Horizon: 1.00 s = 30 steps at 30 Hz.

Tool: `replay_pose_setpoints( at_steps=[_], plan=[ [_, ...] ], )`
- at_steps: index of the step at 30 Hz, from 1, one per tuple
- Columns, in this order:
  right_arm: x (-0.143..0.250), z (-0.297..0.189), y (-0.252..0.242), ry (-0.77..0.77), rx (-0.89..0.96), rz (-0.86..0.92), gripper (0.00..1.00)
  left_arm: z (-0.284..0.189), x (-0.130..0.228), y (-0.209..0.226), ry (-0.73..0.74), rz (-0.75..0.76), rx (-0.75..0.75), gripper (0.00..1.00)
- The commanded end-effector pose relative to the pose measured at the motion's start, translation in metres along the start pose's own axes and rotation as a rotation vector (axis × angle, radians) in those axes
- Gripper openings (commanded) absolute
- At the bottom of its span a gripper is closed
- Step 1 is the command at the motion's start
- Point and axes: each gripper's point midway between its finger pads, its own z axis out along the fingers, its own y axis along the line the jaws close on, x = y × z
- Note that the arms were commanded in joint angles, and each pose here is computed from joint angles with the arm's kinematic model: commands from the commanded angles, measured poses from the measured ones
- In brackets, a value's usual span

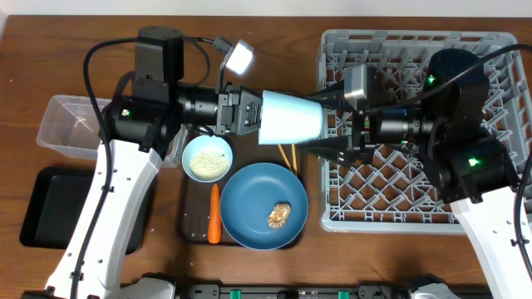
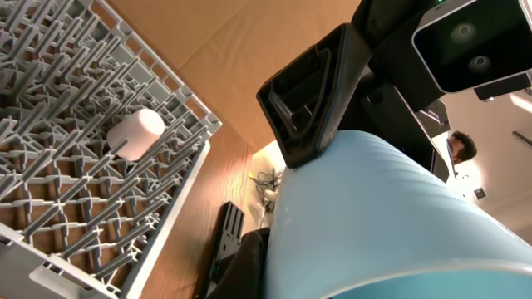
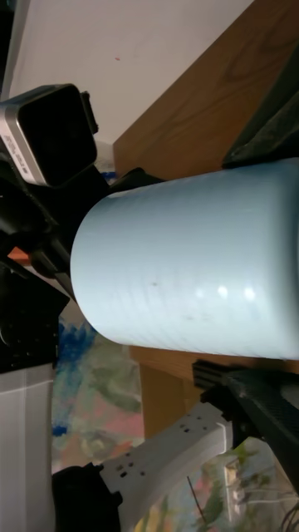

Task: Sort waste into correct bins and load items into the dishwasher rack
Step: 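Lift light-blue cup and hand it to the right gripper, then place light-blue cup upside down in the rack beside pink cup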

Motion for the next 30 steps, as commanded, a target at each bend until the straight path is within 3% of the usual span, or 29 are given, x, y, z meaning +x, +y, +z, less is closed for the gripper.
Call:
replay_pose_setpoints(
  at_steps=[1, 7, 10, 12, 18, 23, 30],
  plan=[
    [-0.009, 0.007, 0.018, -0.023, -0.092, -0.028, 0.68, 0.000, -0.001, -0.004, -0.005, 0.014, -0.010, 0.06],
    [-0.009, 0.008, 0.014, -0.020, -0.069, -0.022, 0.58, 0.000, -0.001, -0.004, -0.005, 0.014, -0.010, 0.06],
    [-0.004, 0.008, -0.004, 0.006, 0.033, 0.048, 0.54, 0.000, -0.002, -0.004, -0.006, 0.019, -0.010, 0.08],
    [0.000, 0.007, -0.014, 0.023, 0.094, 0.086, 0.52, 0.000, -0.002, -0.005, -0.007, 0.025, -0.010, 0.24],
    [0.008, -0.004, -0.027, 0.061, 0.235, 0.148, 0.47, -0.001, -0.003, -0.004, -0.010, 0.027, -0.015, 0.51],
    [0.013, -0.038, -0.041, 0.093, 0.461, 0.217, 0.46, -0.002, -0.006, 0.007, -0.029, 0.028, -0.078, 0.62],
    [0.031, -0.118, -0.055, 0.130, 0.822, 0.334, 0.50, -0.005, -0.012, 0.026, -0.061, 0.027, -0.189, 0.67]
  ],
)
